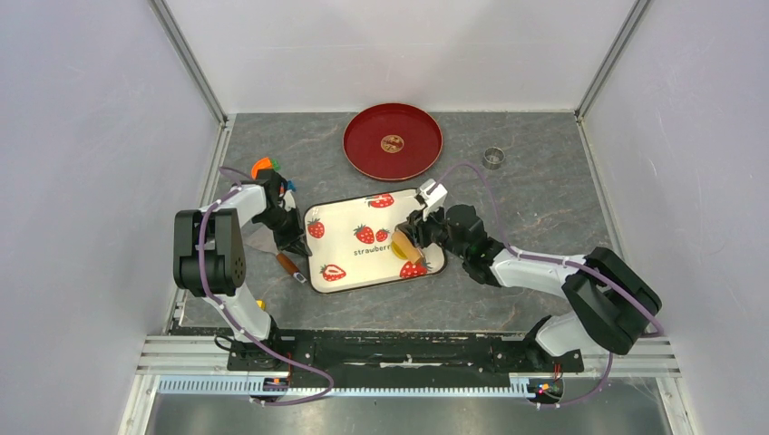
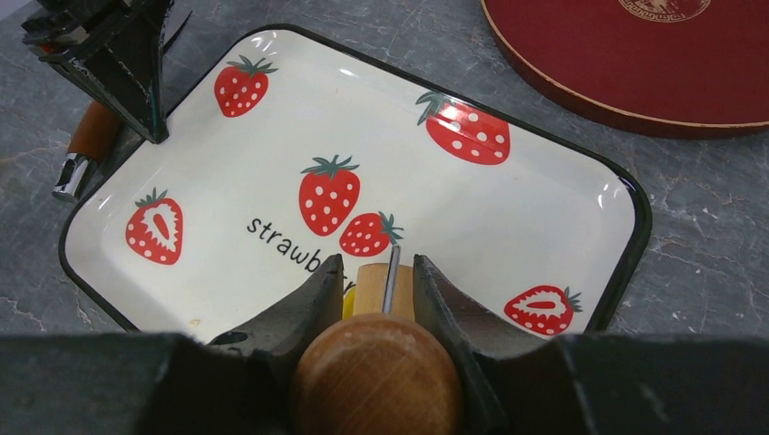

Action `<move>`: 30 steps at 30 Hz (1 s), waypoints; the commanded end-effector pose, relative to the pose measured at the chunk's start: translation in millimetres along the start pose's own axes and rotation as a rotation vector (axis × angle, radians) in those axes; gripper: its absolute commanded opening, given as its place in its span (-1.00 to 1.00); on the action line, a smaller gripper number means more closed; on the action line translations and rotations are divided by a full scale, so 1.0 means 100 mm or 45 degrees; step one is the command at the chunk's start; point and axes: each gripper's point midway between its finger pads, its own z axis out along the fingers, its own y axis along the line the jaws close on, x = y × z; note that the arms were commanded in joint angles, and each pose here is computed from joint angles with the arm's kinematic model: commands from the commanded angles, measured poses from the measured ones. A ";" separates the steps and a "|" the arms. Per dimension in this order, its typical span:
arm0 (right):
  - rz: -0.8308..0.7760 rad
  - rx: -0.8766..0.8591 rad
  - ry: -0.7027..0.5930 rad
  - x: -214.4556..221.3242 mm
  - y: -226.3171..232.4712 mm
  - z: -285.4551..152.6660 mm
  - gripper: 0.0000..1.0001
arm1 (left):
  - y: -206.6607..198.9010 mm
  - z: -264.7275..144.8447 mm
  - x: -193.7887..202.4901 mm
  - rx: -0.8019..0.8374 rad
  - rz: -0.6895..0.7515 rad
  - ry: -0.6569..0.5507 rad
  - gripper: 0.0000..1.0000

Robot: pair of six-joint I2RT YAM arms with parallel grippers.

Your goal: Roll out the dumpling wrappers from the dough

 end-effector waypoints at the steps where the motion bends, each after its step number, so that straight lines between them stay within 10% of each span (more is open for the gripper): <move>1: 0.073 0.013 0.884 1.96 -0.03 -0.78 -1.00 | 0.19 0.06 -0.01 -0.130 0.054 -0.001 -0.96; 30: 0.271 0.128 1.021 2.30 -0.01 -0.98 -1.00 | 0.00 0.04 0.12 -0.005 -0.037 0.003 -0.96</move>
